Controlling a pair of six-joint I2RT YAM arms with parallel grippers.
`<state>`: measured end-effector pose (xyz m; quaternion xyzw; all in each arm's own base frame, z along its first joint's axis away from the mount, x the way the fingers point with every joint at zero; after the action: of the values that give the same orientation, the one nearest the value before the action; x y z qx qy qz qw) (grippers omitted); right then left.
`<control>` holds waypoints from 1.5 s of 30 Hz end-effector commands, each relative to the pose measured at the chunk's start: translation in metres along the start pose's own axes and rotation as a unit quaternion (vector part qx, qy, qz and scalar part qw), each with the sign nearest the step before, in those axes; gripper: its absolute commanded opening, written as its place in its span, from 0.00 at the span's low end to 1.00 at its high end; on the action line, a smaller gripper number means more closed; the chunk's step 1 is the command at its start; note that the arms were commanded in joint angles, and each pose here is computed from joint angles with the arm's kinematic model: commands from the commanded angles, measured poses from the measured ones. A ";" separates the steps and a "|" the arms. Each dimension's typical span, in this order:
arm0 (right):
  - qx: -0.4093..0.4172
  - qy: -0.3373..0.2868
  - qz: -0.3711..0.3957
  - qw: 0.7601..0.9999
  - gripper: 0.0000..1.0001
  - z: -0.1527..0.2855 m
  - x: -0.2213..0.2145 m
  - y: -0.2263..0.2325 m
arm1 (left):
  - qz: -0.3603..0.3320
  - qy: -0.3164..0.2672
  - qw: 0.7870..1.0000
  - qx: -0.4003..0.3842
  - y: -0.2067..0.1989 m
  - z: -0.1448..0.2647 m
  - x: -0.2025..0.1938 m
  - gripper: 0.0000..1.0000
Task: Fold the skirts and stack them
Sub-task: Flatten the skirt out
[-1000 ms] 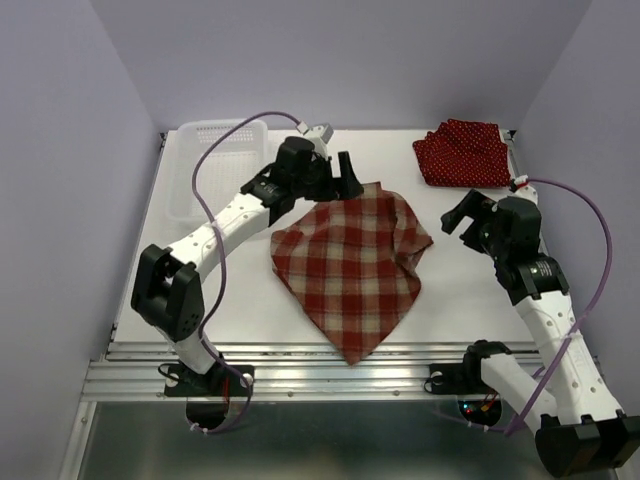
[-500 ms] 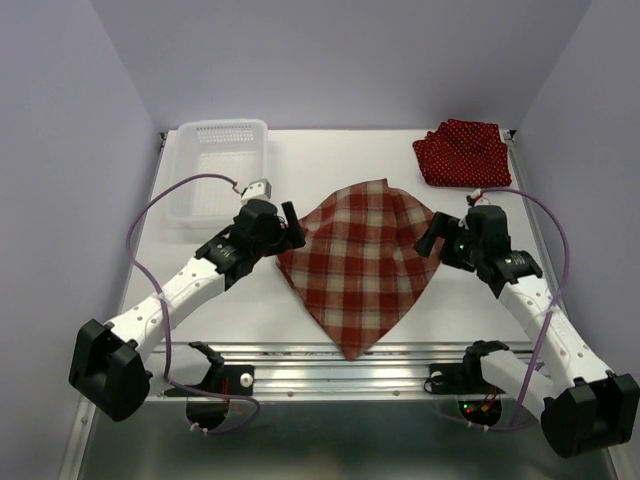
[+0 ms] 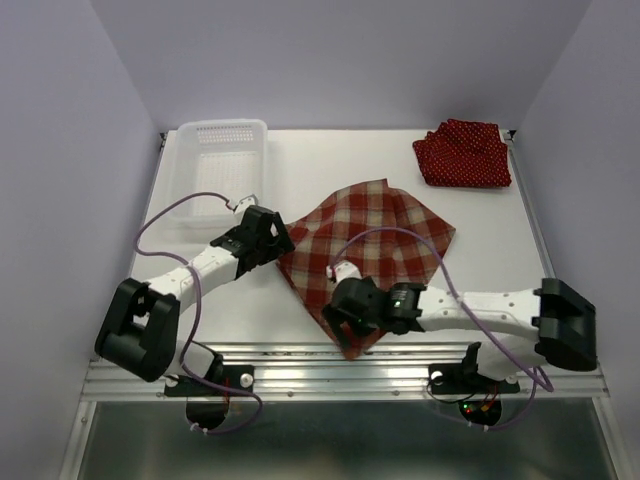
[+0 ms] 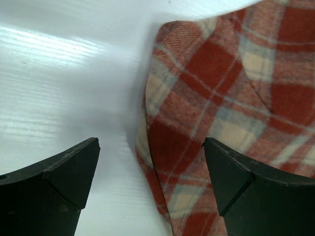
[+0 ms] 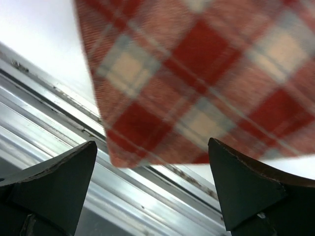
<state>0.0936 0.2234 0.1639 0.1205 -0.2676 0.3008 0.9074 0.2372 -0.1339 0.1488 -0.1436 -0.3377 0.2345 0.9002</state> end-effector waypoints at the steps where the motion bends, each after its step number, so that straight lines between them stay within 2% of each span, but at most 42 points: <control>1: -0.024 -0.016 0.076 0.997 1.00 -0.014 0.005 0.046 | 0.024 -0.012 1.000 -0.014 -0.011 -0.018 0.013 0.99; 6: -0.045 0.003 0.102 0.994 1.00 -0.043 0.014 0.079 | 0.024 -0.008 1.000 -0.002 -0.010 -0.036 0.017 0.98; 12: -0.048 0.025 0.098 0.994 0.98 -0.055 0.005 0.084 | 0.019 -0.003 1.000 0.009 -0.010 -0.058 0.014 0.95; 14: -0.049 0.049 0.099 0.993 0.92 -0.061 -0.007 0.081 | 0.013 0.006 1.000 0.015 -0.010 -0.067 0.013 0.92; 17: -0.075 0.067 0.098 0.990 0.68 -0.065 -0.013 0.077 | 0.011 0.016 0.999 0.026 -0.010 -0.078 0.011 0.89; 19: -0.091 0.072 0.094 0.989 0.59 -0.062 -0.015 0.073 | 0.013 0.018 0.999 0.025 -0.011 -0.082 0.010 0.88; 21: -0.109 0.070 0.091 0.987 0.42 -0.059 -0.015 0.069 | 0.012 0.025 0.999 0.028 -0.010 -0.088 0.007 0.81; 22: -0.124 0.064 0.092 0.986 0.38 -0.057 -0.014 0.066 | 0.012 0.026 0.999 0.025 -0.012 -0.089 0.008 0.78; 25: -0.150 0.060 0.097 0.982 0.25 -0.047 -0.016 0.055 | 0.009 0.033 0.999 0.021 -0.013 -0.093 0.007 0.59; 26: -0.154 0.053 0.097 0.982 0.19 -0.041 -0.016 0.051 | 0.007 0.038 0.999 0.019 -0.013 -0.095 0.005 0.45; 27: -0.155 0.049 0.093 0.982 0.16 -0.038 -0.016 0.049 | 0.001 0.048 0.999 0.007 -0.014 -0.095 0.003 0.37; 29: -0.151 0.046 0.078 0.984 0.12 -0.033 -0.013 0.041 | -0.001 0.057 0.998 0.000 -0.014 -0.095 0.000 0.00; 32: -0.156 0.032 0.056 0.986 0.06 -0.023 -0.007 0.027 | 0.001 0.061 0.998 0.003 -0.008 -0.089 -0.004 0.00; 34: -0.159 0.015 0.041 0.986 0.02 -0.010 -0.002 0.017 | 0.005 0.049 0.999 0.007 -0.004 -0.077 -0.002 0.00; 37: -0.167 -0.004 0.021 0.986 0.01 0.010 0.006 0.003 | 0.026 0.014 0.999 -0.011 -0.014 -0.046 0.015 0.00; 42: -0.135 -0.131 0.000 0.982 0.01 0.090 0.046 -0.013 | 0.067 -0.101 0.989 -0.090 -0.044 0.042 0.067 0.00; 45: -0.130 -0.225 -0.023 0.965 0.01 0.139 0.070 -0.024 | 0.095 -0.205 0.964 -0.138 -0.066 0.102 0.112 0.00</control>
<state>0.0918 0.2060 0.2436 0.0363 -0.3875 0.2577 0.8844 0.2647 -0.1347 0.2130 -0.2149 -0.4044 0.2608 0.8499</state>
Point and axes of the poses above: each gripper's point midway between its finger pads, its own z axis back along the fingers, its own y axis along the line the jaws close on, x = y × z, the point moved 10 cm from there along z, back along the fingers, and after that the axes turned 7 degrees about z, right-handed, at the moved point
